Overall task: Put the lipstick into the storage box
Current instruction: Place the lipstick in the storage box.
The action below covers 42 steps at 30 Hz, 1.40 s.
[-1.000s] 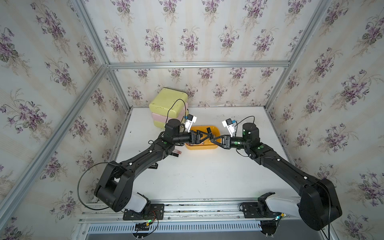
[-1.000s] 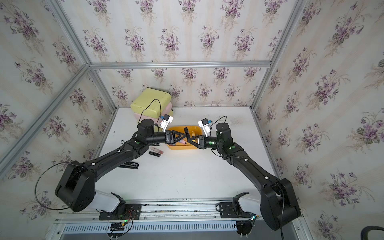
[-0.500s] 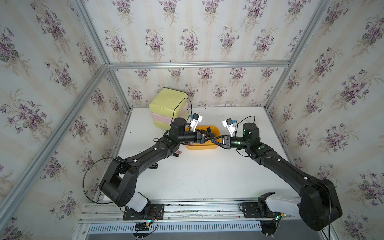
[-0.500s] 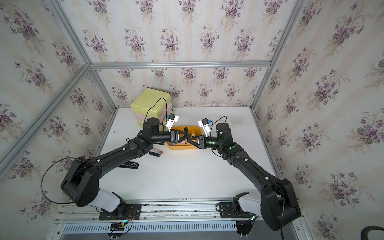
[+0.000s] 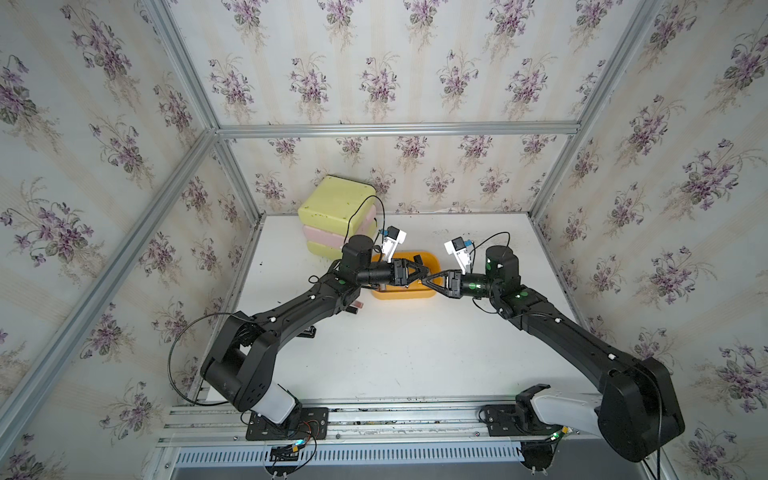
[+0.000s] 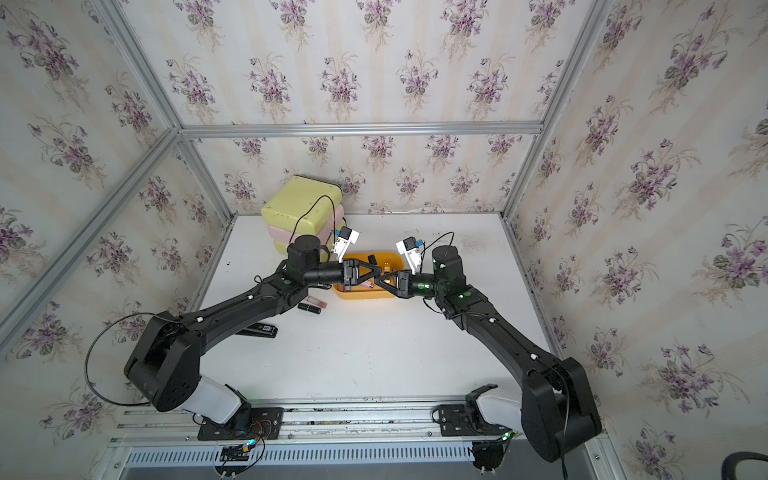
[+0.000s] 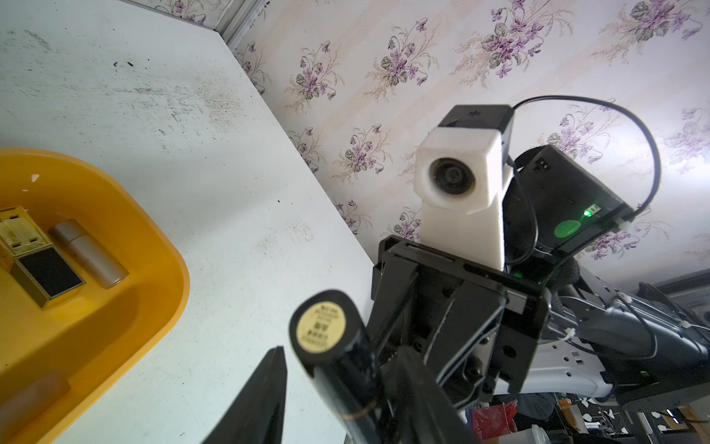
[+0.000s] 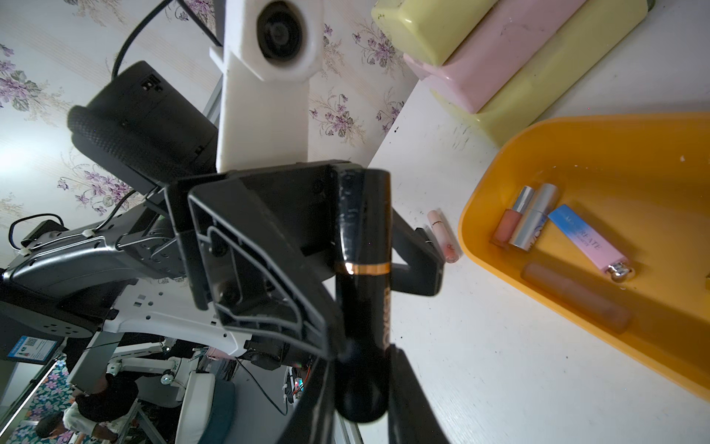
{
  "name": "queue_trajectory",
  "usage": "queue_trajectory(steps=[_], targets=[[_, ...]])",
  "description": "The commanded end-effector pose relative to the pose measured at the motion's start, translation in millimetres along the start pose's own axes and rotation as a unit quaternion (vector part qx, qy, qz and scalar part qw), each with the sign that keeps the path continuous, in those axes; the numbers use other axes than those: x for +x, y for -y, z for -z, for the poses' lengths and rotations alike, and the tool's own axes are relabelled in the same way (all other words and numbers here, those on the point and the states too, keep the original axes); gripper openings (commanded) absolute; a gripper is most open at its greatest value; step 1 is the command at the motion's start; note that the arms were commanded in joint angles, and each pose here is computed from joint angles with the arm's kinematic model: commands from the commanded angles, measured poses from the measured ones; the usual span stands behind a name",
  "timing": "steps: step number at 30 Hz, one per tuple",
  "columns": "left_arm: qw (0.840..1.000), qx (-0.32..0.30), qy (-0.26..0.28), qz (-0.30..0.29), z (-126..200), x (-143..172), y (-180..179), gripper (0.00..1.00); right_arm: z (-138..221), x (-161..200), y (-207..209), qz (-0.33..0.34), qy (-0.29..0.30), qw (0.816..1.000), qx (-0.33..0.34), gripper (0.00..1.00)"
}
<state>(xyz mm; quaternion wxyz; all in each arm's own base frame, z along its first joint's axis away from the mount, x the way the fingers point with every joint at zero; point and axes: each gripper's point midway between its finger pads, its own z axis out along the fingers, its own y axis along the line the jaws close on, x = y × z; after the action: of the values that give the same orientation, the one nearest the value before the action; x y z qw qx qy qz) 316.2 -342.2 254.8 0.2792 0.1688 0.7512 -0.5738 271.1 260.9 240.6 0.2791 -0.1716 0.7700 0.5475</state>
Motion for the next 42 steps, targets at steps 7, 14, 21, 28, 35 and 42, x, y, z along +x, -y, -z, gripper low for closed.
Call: queue_trajectory(steps=[7,14,21,28,35,42], targets=[[1.000,0.019,0.008,-0.013,-2,-6,10,0.25,1,-2,-1,0.009,0.004,1.000,0.001,0.20],[1.000,0.016,0.008,-0.011,-2,-6,8,0.14,2,-5,-1,0.012,0.009,1.000,0.006,0.30],[1.000,0.004,0.005,-0.008,-1,-3,5,0.12,8,-12,-3,0.030,0.019,0.999,0.030,0.67],[0.987,-0.154,-0.054,0.003,8,10,-44,0.12,43,-27,43,0.017,0.060,0.982,0.180,0.72],[0.950,-0.286,-0.129,0.000,10,21,-101,0.12,52,-11,65,0.031,0.028,0.969,0.242,0.72],[0.937,-0.310,-0.158,0.001,-11,15,-134,0.12,46,0,67,0.024,0.013,0.973,0.229,0.72]])
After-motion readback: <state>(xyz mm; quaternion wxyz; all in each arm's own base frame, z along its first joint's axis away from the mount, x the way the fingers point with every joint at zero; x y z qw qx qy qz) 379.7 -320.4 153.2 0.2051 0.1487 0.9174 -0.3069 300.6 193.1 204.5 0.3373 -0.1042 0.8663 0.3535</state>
